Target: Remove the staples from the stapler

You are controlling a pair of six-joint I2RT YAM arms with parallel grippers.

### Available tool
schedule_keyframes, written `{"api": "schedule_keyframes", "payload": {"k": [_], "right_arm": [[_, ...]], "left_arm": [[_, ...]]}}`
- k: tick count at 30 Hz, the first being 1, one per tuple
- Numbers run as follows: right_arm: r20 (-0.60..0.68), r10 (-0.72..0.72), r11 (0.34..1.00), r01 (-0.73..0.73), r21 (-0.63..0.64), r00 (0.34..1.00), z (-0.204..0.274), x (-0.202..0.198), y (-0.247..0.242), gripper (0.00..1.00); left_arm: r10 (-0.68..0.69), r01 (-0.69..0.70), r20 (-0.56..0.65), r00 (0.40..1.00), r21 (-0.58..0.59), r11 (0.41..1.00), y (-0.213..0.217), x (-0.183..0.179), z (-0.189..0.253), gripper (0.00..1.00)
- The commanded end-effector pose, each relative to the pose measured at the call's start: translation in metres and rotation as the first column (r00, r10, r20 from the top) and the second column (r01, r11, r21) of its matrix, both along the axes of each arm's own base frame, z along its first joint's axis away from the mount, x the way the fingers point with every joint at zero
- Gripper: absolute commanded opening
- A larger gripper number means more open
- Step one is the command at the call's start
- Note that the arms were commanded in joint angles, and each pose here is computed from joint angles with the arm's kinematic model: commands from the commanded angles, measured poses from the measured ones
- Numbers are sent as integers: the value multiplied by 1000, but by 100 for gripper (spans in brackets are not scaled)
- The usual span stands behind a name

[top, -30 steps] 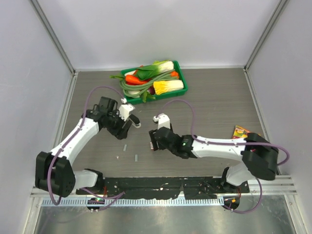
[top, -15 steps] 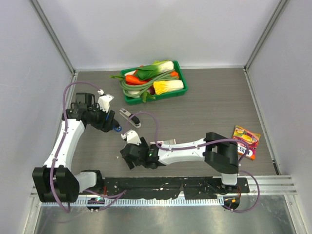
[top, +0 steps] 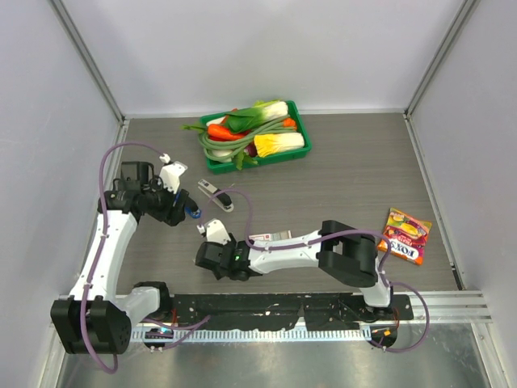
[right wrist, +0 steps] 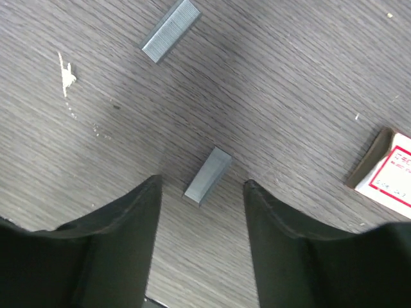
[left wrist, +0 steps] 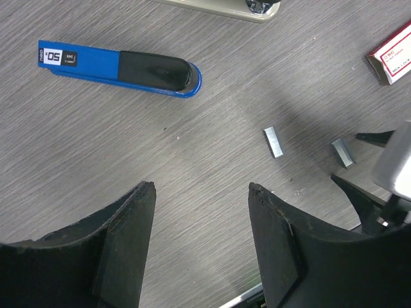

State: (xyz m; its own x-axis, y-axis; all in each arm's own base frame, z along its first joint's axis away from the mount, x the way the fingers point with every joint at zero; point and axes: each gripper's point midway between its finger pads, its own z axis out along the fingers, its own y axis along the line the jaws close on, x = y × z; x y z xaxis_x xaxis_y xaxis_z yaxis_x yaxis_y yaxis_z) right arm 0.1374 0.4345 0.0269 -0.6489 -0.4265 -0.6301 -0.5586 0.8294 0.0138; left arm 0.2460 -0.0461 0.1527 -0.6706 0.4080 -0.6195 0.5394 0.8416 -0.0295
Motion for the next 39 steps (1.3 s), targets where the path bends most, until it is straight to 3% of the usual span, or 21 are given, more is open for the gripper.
{"api": "schedule_keyframes", "payload": {"k": [1,7,12,29,34,39], "right_arm": [[24,-41,999,41,17,999,5,7,11,54],[26,-43,999,43,-4,999,-1,8,13,48],[33,-50,998,51,-24,998,0,8,4,36],[48,-57,996,60,-64,997,1,7,-14,35],[42,-49,997,52,-59,998,1,4,-13,20],[58,-46,998,49,-48,997,7,4,-13,14]], "left_arm": [[-17,17,15,1000,8,1000,0,-3,3,64],[-31,30,14,999,8,1000,0,-4,1,63],[-36,36,13,999,10,999,-1,-3,0,64],[-53,53,-2,999,18,998,0,-6,-4,63],[-54,55,-9,998,15,998,-1,-7,-5,63],[-56,56,-7,998,15,998,-1,-7,-6,63]]}}
